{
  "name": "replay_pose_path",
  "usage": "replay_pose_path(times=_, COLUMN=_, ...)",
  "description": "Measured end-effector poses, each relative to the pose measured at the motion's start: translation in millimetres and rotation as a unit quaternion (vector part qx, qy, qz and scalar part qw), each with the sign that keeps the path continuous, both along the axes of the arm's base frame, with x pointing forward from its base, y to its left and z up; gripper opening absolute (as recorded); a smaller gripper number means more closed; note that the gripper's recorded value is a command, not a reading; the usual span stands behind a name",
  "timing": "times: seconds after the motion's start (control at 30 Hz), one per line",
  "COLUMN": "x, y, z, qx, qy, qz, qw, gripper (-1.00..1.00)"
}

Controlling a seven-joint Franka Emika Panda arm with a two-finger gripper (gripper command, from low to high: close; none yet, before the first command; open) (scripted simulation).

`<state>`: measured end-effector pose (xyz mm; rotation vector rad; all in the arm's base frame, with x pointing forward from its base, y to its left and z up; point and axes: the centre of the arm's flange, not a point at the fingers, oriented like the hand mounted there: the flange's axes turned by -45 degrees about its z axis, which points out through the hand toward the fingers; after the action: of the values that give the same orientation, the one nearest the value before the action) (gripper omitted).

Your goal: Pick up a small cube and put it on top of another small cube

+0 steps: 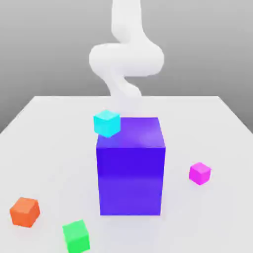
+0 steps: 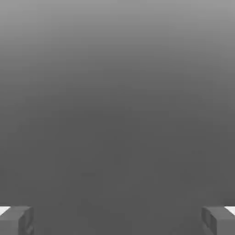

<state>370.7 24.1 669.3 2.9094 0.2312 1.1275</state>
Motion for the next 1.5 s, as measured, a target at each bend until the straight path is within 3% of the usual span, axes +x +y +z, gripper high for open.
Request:
replay_pose_path(times=0.23, x=34.6, y=78.2, z=-124.6, qx=-0.108, qy=0.073, qz=0.212, qw=0.969, gripper=0.00)
replay_pose_path(times=0.47, x=17.6, y=150.9, z=-248.3, qx=-0.198, qy=0.124, qz=0.419, qw=0.878, gripper=0.00)
replay_pose_path(times=0.7, x=-41.4, y=201.0, z=-362.9, qx=-0.269, qy=0.155, qz=0.608, qw=0.730, gripper=0.00)
replay_pose_path(times=0.97, x=-137.5, y=215.8, z=-470.0, qx=-0.316, qy=0.169, qz=0.781, qw=0.511, gripper=0.00)
replay_pose_path(times=1.03, x=-146.3, y=217.8, z=-487.4, qx=-0.319, qy=0.168, qz=0.794, qw=0.490, gripper=0.00)
replay_pose_path(times=1.23, x=-146.2, y=214.7, z=-535.4, qx=-0.318, qy=0.169, qz=0.795, qw=0.489, gripper=0.00)
replay_pose_path(times=1.27, x=-146.6, y=214.2, z=-541.2, qx=-0.318, qy=0.170, qz=0.795, qw=0.489, gripper=-1.00)
replay_pose_path(times=1.5, x=-146.8, y=213.9, z=-541.6, qx=-0.318, qy=0.171, qz=0.795, qw=0.488, gripper=-1.00)
